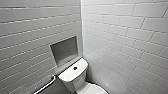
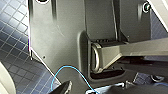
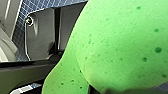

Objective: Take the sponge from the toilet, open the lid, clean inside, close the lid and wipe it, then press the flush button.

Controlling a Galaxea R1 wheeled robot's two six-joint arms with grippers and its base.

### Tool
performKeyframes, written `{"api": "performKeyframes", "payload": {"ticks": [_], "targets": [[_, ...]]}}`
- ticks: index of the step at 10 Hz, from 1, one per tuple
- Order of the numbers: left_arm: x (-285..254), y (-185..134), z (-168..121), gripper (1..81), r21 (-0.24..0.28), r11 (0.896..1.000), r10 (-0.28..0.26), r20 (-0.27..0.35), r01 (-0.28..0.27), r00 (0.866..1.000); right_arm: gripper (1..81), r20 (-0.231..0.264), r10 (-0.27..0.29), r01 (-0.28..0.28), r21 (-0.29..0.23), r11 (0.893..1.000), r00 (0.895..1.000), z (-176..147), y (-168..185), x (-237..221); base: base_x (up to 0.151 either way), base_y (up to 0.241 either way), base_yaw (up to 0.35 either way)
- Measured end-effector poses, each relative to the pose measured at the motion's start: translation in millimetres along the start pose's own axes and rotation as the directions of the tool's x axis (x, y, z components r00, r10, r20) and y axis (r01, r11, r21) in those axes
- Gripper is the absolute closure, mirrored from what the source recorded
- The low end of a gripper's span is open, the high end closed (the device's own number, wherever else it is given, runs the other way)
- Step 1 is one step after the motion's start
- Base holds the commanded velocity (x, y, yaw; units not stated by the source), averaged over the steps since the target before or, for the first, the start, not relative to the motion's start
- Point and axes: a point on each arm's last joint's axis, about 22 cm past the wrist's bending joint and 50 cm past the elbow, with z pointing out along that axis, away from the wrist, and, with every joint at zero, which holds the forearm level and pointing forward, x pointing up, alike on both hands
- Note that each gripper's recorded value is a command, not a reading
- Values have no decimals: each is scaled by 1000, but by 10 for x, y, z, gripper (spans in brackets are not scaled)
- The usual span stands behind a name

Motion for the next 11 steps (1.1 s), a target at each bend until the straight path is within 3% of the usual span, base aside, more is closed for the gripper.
{"api": "performKeyframes", "payload": {"ticks": [2,4,6,8,11], "targets": [[-284,-7,29,10,0,1000,-12,34,12,999,811,28,1,-1,15,1000,1000,-59,79,-44,0,0,0],[-307,-27,27,10,3,1000,-12,33,12,999,811,18,-10,9,38,999,1000,-177,157,213,0,0,0],[-398,-16,39,10,1,1000,-17,40,17,999,811,-17,-25,27,79,996,1000,-346,144,611,0,0,0],[-553,-32,51,10,2,1000,-27,38,27,999,811,-34,-6,11,139,990,999,-589,121,900,0,0,0],[-474,-33,88,10,1,1000,-26,29,26,999,811,-119,16,4,165,986,993,-1137,347,1679,0,0,0]]}}
